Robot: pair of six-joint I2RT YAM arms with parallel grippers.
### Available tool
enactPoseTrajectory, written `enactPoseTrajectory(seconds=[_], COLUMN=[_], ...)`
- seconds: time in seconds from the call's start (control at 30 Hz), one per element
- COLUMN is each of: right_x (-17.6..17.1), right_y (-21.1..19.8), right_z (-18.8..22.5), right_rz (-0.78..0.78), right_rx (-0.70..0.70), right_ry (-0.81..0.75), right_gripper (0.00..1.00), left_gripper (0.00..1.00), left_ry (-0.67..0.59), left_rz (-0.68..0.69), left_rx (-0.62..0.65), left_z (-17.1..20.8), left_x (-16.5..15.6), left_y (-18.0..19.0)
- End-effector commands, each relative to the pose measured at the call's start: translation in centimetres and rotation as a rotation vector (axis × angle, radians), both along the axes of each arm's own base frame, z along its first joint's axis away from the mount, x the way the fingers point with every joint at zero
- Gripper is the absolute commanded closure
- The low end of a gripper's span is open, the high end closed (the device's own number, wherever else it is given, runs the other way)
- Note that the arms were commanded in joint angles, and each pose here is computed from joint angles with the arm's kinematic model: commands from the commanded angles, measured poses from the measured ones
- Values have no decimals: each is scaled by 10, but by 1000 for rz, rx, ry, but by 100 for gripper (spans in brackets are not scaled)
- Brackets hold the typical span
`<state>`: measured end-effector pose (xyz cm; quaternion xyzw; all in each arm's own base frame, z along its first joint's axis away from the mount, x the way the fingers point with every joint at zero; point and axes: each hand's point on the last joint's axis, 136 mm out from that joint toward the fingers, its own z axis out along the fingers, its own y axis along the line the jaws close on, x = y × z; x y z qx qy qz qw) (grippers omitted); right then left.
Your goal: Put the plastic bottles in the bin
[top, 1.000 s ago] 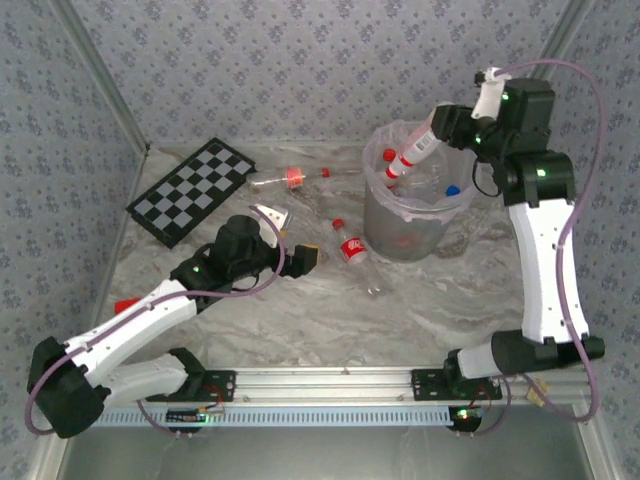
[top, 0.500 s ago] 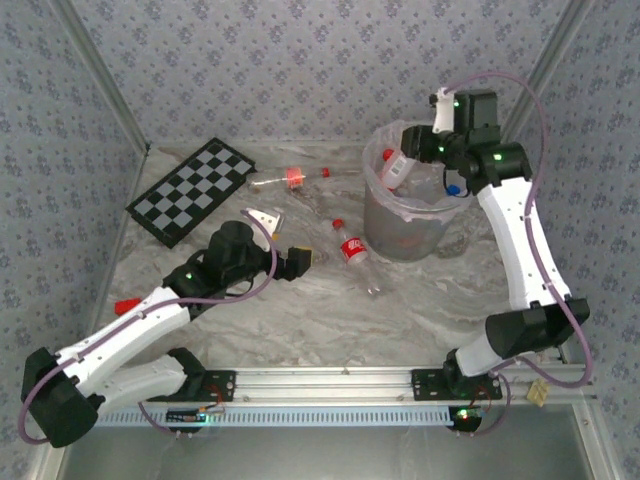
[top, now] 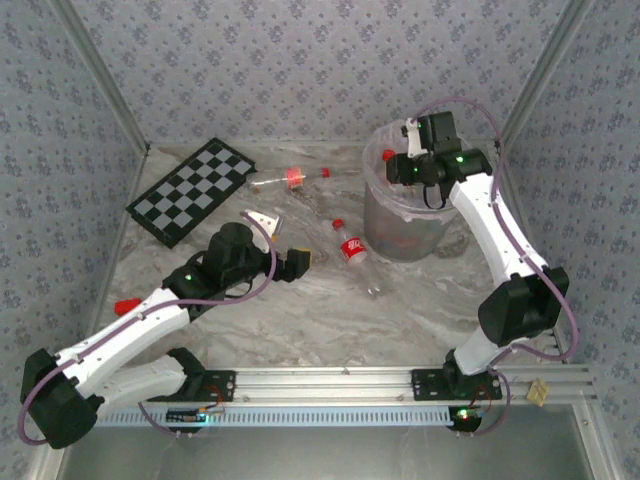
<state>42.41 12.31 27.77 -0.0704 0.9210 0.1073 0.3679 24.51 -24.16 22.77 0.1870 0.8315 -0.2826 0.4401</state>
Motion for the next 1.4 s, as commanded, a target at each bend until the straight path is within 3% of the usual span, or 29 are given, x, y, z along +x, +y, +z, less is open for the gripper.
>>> enactPoseTrajectory(seconds=[0.0, 0.07, 0.1, 0.23, 0.3, 0.5, 0.8, 0.93, 1.07, 1.2, 1.37], right_x=[-17, -22, -25, -28, -25, -6, 19, 12, 9, 6, -13], right_y=[8, -1, -6, -30, -41, -27, 8, 15, 9, -3, -27], right_z=[43, 63, 71, 87, 86, 75, 5, -23, -21, 16, 78], right_rz=[32, 17, 6, -51, -79, -30, 44, 53, 34, 10, -71], right_rx=[173, 204, 206, 169, 153, 180, 178, 164, 175, 179, 164], right_ry=[-25, -46, -58, -101, -101, -76, 67, 117, 106, 24, -140], right_gripper=[31, 16, 14, 17, 22, 59, 76, 78, 78, 77, 59], left_gripper=[0, 0, 0, 0, 0, 0, 0, 0, 0, 0, 0], left_ry=[-2, -11, -15, -16, -8, 4, 42, 70, 100, 154, 197], left_rz=[12, 11, 14, 13, 13, 5, 137, 181, 219, 239, 243], left_rx=[-6, -9, -10, -8, 1, 7, 32, 38, 32, 3, -4], left_z=[2, 4, 4, 1, -2, 0, -9, -18, -26, -34, -43], left_x=[-1, -1, 0, 2, 3, 4, 16, 18, 22, 27, 30], left_y=[3, 2, 3, 0, -1, -4, 12, 19, 24, 22, 16])
